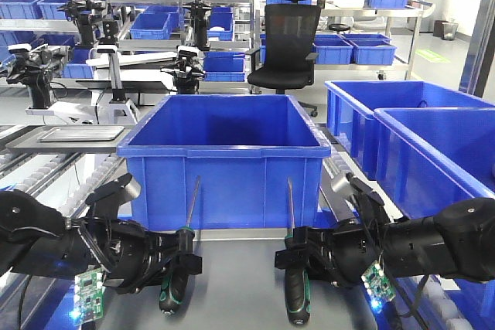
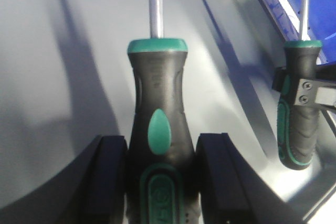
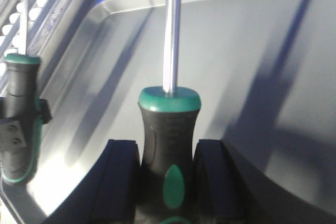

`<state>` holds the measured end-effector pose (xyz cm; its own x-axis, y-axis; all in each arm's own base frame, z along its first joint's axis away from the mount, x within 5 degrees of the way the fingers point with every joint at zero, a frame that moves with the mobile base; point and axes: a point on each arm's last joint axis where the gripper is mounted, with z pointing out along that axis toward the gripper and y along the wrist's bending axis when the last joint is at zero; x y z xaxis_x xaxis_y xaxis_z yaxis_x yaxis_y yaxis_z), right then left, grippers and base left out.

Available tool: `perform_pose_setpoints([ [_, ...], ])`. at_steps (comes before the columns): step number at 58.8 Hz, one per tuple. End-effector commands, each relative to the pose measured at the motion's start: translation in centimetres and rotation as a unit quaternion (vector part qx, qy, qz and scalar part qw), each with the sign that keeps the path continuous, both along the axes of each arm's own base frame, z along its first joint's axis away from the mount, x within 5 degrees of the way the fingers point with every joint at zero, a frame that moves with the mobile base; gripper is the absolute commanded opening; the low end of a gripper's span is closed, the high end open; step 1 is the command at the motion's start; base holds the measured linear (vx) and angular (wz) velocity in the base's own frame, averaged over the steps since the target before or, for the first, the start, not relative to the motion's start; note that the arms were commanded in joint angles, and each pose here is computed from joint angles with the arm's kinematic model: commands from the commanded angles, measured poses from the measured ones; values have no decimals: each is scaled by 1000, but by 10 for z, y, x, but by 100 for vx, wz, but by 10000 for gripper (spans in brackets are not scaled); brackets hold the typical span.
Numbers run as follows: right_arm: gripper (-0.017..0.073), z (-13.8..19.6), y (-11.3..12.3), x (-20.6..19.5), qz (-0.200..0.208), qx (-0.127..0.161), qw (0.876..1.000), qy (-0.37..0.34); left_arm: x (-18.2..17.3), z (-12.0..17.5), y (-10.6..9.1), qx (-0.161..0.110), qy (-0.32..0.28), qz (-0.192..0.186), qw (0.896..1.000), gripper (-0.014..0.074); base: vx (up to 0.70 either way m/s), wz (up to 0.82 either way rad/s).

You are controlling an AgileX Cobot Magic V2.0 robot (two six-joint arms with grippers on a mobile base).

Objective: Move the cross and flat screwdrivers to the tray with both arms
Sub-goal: 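Lower both held screwdrivers down onto the grey metal tray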

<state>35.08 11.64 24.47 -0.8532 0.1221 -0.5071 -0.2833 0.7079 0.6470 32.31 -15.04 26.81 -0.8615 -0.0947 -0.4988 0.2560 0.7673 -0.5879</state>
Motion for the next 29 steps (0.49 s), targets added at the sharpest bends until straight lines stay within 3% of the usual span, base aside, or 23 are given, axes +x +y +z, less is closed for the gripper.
perform_pose_setpoints([
  [1,-3,30,3,-3,7,29,999,-36,-4,27,-3,-36,-23,5,999,6,0,0],
  [11,1,30,4,-4,17,33,999,-31,-8,25,-7,-34,-11,-15,999,12,0,0],
  [21,19,30,4,-5,20,35,999,-30,-5,26,-5,-32,-25,0,999,22,0,0],
  [29,83,30,4,-5,20,34,999,-30,-4,26,-5,-31,-29,4,999,63,0,0],
])
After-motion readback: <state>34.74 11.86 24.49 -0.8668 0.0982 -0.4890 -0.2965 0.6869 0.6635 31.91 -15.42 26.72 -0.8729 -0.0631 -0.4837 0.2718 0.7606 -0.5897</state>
